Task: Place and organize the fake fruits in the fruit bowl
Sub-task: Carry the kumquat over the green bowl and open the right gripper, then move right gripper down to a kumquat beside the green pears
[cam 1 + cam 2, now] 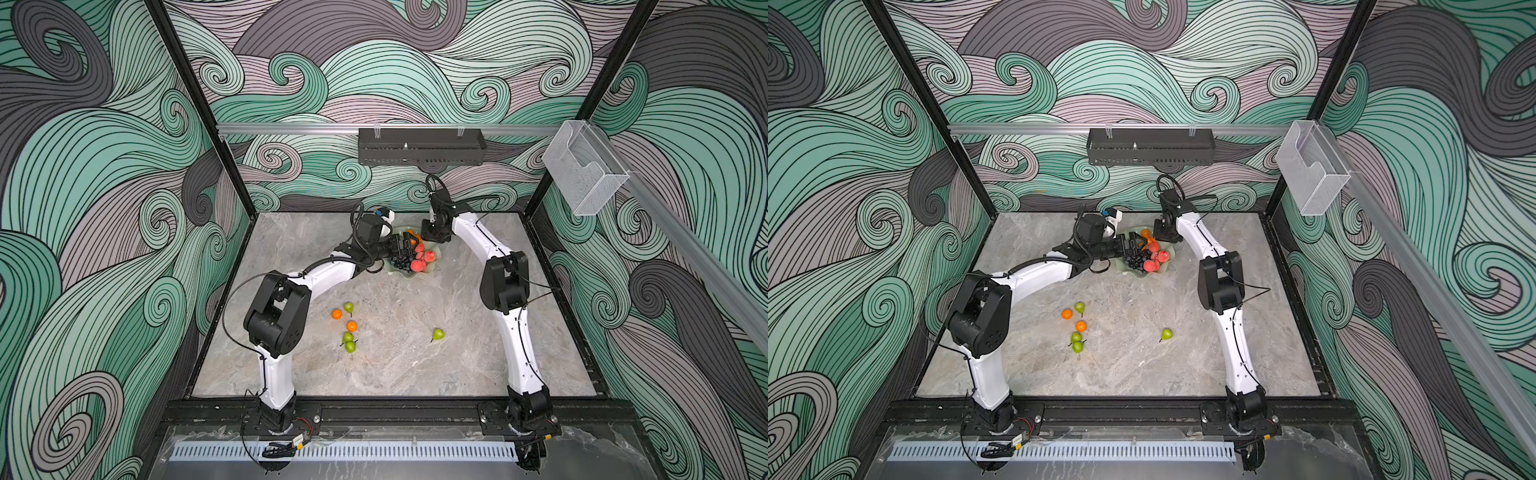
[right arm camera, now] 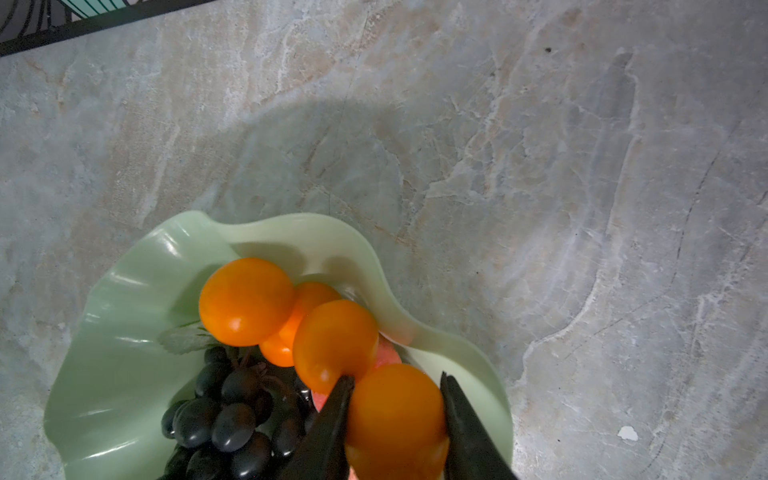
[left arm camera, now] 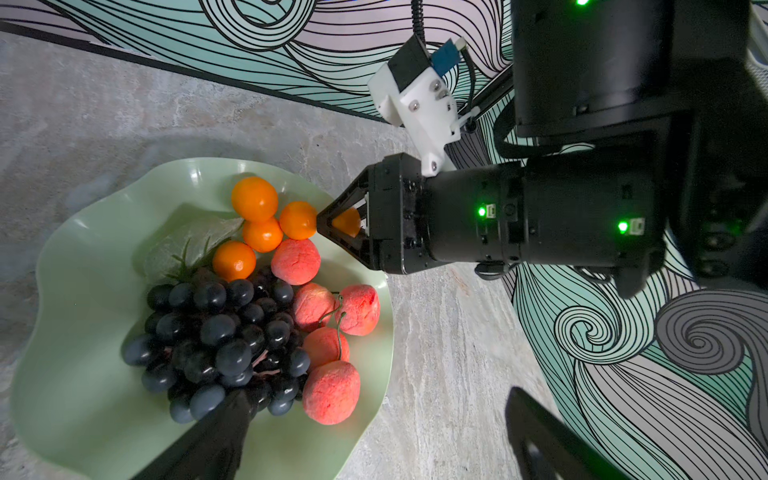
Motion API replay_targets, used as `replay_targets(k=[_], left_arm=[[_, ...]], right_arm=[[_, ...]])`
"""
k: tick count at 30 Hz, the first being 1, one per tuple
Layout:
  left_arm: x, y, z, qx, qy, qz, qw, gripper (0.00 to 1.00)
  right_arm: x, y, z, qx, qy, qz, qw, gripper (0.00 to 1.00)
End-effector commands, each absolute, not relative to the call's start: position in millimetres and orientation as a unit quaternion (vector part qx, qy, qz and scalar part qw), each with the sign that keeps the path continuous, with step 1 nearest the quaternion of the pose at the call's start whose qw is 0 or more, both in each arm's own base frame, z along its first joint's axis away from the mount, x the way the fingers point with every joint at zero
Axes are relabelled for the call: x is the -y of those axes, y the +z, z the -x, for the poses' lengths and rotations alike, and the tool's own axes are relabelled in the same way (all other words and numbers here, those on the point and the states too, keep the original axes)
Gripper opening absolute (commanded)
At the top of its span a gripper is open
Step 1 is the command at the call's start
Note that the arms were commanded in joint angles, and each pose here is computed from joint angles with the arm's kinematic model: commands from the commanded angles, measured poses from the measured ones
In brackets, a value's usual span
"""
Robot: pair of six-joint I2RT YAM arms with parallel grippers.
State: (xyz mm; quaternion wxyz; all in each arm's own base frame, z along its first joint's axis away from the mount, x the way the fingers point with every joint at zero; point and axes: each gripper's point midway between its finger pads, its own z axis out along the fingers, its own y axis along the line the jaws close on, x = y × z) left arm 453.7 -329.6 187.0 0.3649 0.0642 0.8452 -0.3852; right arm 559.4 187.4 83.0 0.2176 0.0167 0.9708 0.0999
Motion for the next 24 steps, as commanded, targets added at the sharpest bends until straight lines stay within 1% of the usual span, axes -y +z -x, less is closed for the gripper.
replay_targets(k=[1, 11, 17, 20, 24], left_arm=[[331, 195, -464, -0.836, -0.391, -0.069, 0.379, 0.99], [327, 194, -464, -0.838, -0.388, -0.064, 0.378, 0.99], [327, 194, -463, -0.839, -0.389, -0.064, 0.376, 0.99], [324, 197, -461, -0.84, -0.385, -0.066, 0.376, 0.99], [315, 209, -455, -0.846, -0.369, -0.06, 0.379, 0.99]], right_arm=[[-183, 79, -563, -0.972, 0.088, -0.016, 0.216, 0.34], [-184, 82, -563, -0.972, 0.091, -0.015, 0.217, 0.43], [-184, 87, -563, -0.971, 0.091, -0.012, 0.222, 0.44], [-184, 99, -563, -0.969, 0.094, -0.011, 0.229, 0.45], [-185, 121, -560, -0.965, 0.103, -0.012, 0.241, 0.48]])
